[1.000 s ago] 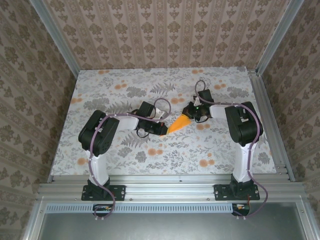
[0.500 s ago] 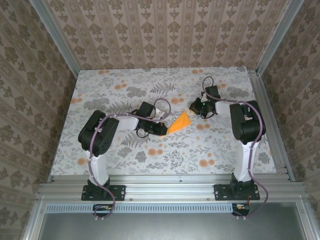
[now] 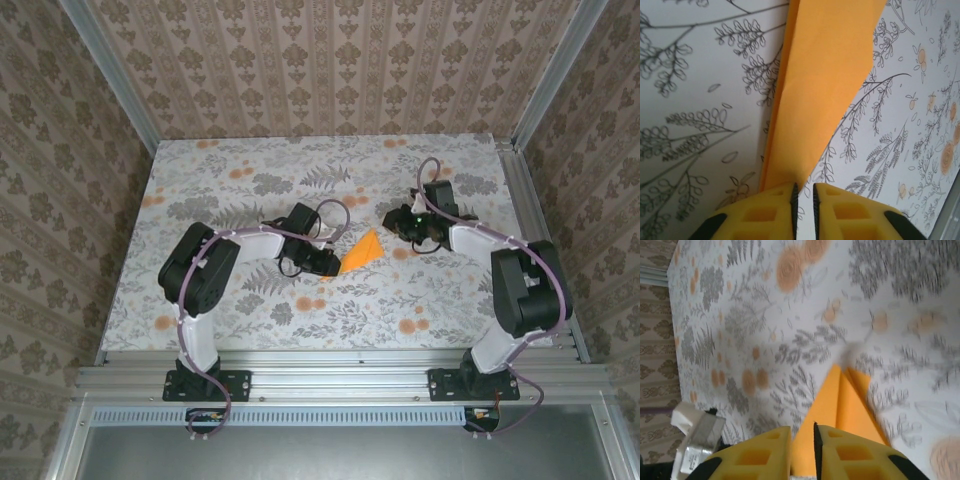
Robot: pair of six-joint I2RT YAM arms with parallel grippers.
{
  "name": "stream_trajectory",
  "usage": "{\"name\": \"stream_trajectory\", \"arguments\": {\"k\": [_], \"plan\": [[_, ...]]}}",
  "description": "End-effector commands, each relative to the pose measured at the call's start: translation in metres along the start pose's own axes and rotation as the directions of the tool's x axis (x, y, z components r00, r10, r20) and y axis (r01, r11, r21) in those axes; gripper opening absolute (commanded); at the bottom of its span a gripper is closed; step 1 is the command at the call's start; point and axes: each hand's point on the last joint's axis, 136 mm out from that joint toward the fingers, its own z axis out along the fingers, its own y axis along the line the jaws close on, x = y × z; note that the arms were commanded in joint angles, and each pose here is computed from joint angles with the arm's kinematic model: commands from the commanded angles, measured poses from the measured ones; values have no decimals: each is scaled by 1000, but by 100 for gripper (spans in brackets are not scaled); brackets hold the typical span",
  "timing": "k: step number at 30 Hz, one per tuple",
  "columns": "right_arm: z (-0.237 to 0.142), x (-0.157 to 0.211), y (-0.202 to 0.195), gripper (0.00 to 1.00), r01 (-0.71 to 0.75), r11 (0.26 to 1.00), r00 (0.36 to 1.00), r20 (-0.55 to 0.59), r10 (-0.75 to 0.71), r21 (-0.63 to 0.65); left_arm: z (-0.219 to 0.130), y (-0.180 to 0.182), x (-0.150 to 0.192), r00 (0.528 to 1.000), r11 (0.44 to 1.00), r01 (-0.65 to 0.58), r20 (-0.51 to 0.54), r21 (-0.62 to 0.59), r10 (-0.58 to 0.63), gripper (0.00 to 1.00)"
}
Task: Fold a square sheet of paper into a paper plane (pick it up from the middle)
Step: Fold the wing for the fifth time at the center of the table, then turn over a paper plane at the center of the table.
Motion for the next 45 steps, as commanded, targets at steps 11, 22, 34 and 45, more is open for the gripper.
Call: {"name": "stream_trajectory", "arguments": {"k": [11, 22, 34, 45], "plan": [[-18, 57, -13, 34, 6, 1000, 1000, -29, -6, 17, -44, -34, -21, 989, 978, -142, 8, -154, 145, 44], [-22, 78, -36, 39, -15, 999, 1000, -21, 16, 51, -18, -12, -23, 954, 883, -300, -119, -362, 275, 51], [-39, 80, -37, 40, 15, 997, 1000, 5, -15, 82, 3, 2, -29, 941, 846, -337, -177, -413, 289, 47], [-39, 83, -37, 41, 12, 997, 1000, -1, -12, 72, 0, 4, -29, 943, 843, -331, -182, -424, 279, 25]]}}
